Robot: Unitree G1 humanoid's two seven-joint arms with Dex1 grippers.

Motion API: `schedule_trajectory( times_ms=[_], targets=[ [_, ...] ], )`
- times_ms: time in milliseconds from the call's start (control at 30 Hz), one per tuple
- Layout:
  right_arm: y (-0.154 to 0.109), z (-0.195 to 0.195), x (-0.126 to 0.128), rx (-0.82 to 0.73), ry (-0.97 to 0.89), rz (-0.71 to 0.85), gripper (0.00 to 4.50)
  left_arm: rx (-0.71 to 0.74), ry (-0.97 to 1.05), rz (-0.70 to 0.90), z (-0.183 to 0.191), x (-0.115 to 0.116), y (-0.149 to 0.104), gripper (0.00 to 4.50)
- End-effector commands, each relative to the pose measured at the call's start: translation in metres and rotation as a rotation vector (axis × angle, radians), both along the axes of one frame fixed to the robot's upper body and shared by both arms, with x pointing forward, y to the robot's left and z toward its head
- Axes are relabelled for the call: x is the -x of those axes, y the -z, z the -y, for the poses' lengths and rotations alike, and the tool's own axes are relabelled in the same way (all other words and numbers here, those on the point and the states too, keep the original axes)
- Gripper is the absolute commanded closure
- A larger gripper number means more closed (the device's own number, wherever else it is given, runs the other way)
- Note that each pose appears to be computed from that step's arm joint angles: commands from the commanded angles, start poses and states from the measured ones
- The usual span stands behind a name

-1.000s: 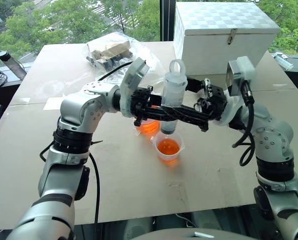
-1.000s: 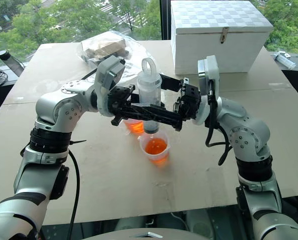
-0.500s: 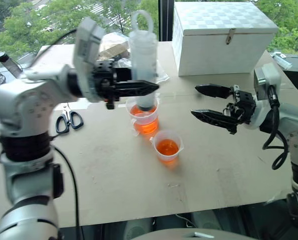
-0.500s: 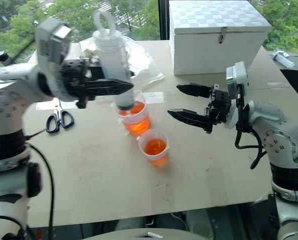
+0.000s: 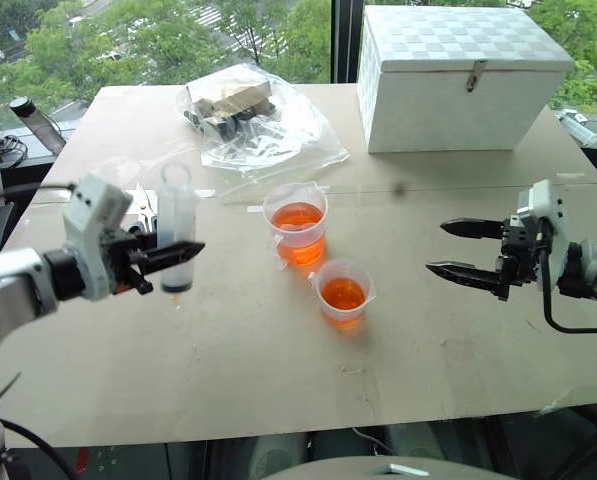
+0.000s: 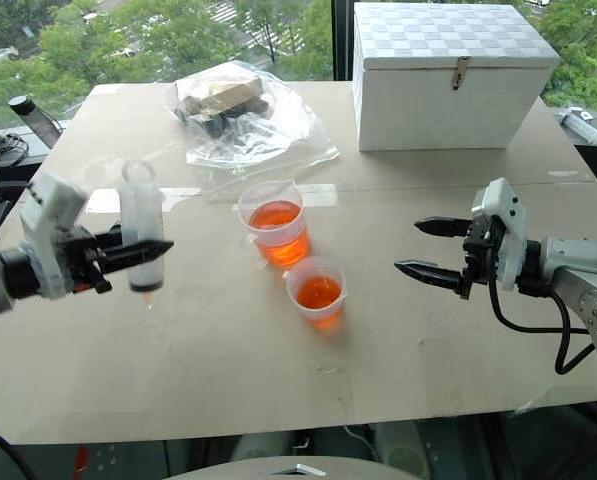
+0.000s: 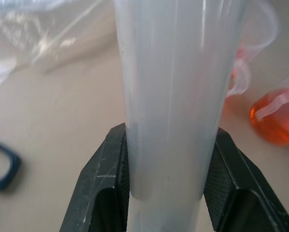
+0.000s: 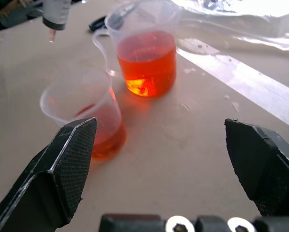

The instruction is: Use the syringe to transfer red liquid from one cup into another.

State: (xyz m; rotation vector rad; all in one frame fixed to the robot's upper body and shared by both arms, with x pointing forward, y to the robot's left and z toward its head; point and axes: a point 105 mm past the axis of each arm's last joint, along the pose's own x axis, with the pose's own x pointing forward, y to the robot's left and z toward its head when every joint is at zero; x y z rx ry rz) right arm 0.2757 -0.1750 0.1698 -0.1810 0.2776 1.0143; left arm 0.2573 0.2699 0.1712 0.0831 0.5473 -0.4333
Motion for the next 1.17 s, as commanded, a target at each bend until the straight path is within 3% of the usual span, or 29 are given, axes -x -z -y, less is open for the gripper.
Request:
schedule_trajectory(
  times_ms=[33,167,333,400,500,567,667,800,967,1167],
  targets=[
    [0.006,0.012,-0.006,0.071,0.034,0.052,0.00,-0.081,-0.149,-0.022,-0.017,-0.010,0.011,3.14],
    [0.011,0.011,-0.010,0.051,0.052,0.052,0.00,-0.093,-0.141,-0.030,-0.010,-0.026,0.024,3.14],
    [0.011,0.007,-0.008,0.017,0.041,0.081,0.00,-0.115,-0.108,0.091,-0.007,-0.044,0.007,0.71],
    [0.013,0.010,-0.002,-0.017,0.039,0.089,0.00,-0.141,-0.112,0.159,-0.011,-0.046,-0.004,0.05],
    [0.021,0.020,0.012,-0.045,0.036,0.097,0.00,-0.078,0.011,0.283,0.004,-0.032,-0.024,0.05],
    [0.028,0.027,0.022,-0.050,0.021,0.088,0.00,0.000,0.157,0.339,0.028,-0.010,-0.032,0.05],
    [0.032,0.032,0.030,-0.091,0.021,0.056,0.00,0.064,0.297,0.344,0.054,0.022,-0.026,0.05],
    [0.050,0.037,0.035,-0.058,0.028,0.036,0.00,0.145,0.313,0.246,0.073,0.050,0.027,0.05],
    [0.067,0.042,0.036,-0.044,0.056,0.068,0.00,-0.003,0.303,0.237,0.074,0.076,0.092,0.05],
    [0.084,0.041,0.043,-0.038,0.063,0.107,0.00,-0.012,0.298,0.265,0.079,0.078,0.104,0.05]
  ],
)
